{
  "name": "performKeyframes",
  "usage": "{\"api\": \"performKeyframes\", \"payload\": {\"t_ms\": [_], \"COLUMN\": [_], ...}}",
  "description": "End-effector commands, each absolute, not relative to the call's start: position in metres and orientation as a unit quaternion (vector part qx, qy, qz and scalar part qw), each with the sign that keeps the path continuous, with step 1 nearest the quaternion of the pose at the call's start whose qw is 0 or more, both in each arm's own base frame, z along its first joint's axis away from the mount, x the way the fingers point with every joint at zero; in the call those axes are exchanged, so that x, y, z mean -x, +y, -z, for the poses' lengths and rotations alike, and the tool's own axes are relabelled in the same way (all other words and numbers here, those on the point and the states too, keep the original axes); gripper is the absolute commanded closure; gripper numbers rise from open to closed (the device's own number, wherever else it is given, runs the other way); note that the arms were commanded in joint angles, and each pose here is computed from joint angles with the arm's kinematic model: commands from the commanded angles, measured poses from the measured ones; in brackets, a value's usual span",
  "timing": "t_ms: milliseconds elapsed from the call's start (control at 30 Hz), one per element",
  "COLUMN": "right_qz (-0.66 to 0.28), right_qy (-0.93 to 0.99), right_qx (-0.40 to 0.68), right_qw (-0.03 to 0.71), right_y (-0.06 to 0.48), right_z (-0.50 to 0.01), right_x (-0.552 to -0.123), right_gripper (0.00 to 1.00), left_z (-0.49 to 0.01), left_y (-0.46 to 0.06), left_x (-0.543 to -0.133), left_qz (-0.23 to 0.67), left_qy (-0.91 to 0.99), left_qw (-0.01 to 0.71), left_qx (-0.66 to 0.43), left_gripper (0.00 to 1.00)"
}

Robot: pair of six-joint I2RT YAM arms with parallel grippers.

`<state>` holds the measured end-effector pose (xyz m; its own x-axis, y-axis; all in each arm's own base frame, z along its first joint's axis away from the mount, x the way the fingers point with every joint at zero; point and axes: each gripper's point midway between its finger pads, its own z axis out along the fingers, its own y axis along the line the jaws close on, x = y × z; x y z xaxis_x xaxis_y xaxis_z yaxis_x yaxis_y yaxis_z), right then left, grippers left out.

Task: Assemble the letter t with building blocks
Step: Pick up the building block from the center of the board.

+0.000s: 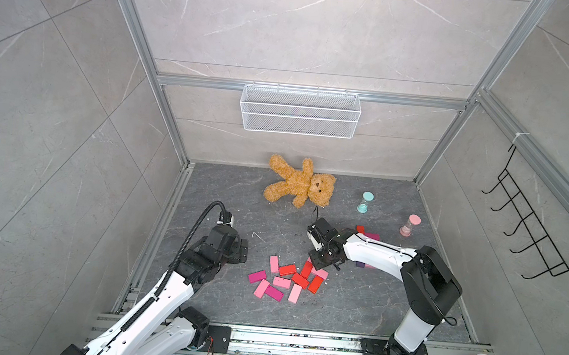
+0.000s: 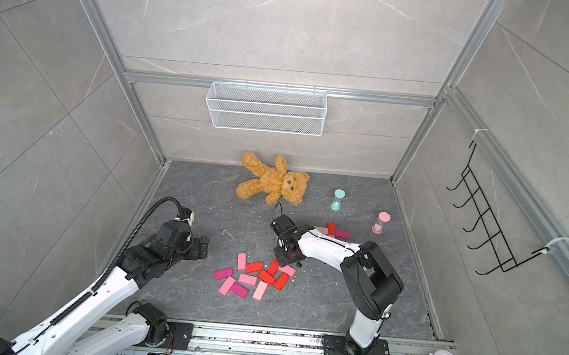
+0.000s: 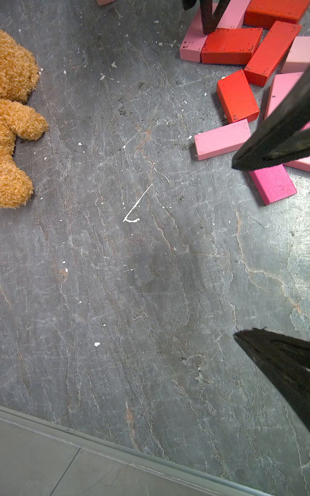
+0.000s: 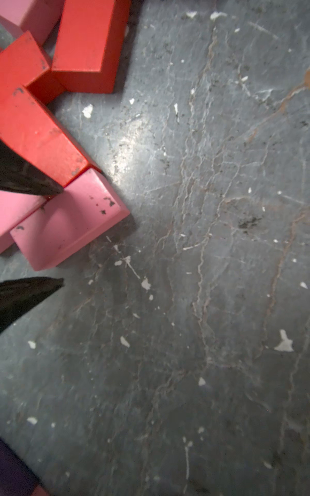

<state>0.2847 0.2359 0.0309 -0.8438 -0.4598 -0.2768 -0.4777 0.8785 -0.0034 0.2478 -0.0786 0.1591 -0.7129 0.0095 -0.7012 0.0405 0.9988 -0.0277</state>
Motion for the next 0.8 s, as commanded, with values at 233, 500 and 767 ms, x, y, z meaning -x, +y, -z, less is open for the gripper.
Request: {"api": "performKeyframes", "payload": {"t_ms": [233,500,767], "right_qz": [0.006,-0.039,-0.026], "right_qy": [0.967,0.963,0.966], "right_qx": [0.226,0.249,0.238], "right_qw": [0.117,0.099,0.098], "right_y": [0.224,0.239,0.238], "right_z": [-0.016,-0.014,-0.011], "right_x": [-0.284,-0.275,-0.279], "right_gripper": [0.51,0.51,0.54], "left_z": [-0.162,-0.163,-0.163], "left_y": [-0.077,-0.077,-0.076], "left_x": [-0.249,-0.249,-0.249], "left_qz": [0.016,0.016,0.015], "left_qy": [0.923,0.923,0.922], "left_qw": [0.384,0.385,0.386], "left_qx": [-0.012,-0.011,-0.011], "left_gripper": [0.05,0.05,0.05]}}
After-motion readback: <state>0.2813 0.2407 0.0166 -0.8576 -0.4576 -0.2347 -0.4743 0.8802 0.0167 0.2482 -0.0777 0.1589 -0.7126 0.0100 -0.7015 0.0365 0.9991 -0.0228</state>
